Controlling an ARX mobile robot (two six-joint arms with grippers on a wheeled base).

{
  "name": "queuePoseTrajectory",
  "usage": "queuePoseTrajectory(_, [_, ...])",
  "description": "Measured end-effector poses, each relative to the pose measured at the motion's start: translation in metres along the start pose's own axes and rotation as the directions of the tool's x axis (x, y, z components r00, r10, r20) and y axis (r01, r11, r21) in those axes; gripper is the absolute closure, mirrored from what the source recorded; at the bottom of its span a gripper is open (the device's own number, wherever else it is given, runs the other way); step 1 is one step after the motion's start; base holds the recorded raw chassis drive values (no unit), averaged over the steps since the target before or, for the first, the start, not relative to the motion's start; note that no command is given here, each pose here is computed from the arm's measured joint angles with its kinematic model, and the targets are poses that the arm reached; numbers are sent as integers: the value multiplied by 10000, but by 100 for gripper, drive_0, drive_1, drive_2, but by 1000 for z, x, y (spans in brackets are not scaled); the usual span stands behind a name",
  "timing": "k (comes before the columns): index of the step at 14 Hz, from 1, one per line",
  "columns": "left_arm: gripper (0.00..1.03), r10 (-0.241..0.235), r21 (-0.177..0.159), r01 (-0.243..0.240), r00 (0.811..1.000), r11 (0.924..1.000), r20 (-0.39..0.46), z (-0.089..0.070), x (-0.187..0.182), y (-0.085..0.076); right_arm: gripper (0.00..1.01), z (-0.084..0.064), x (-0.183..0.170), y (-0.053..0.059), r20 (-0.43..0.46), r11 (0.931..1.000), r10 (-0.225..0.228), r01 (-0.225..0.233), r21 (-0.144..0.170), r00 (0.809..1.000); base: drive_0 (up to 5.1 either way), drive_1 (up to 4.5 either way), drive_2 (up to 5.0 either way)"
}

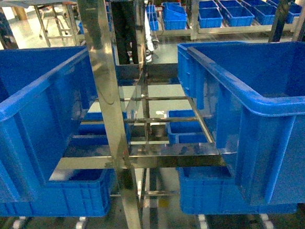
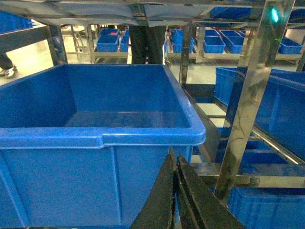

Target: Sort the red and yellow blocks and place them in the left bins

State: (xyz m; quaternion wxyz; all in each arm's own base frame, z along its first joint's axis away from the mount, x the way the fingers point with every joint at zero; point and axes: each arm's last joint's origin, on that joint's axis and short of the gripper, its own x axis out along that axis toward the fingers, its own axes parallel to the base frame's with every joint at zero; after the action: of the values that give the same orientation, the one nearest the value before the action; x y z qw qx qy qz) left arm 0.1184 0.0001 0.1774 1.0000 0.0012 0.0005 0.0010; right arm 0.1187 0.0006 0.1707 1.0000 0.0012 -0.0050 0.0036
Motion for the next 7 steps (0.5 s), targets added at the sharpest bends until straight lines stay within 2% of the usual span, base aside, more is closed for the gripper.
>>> queuePoseTrajectory(2, [101, -27, 0, 27, 10000, 10000, 76, -7, -3, 0, 99, 1, -4, 0, 65, 10000, 4, -4, 0, 10000, 0, 0, 0])
queuePoseTrajectory(7, [101, -7, 0, 7, 9999, 10000, 164, -6, -9, 0, 99, 0, -10, 0, 38, 10000, -4, 4, 0, 10000, 0, 0, 0])
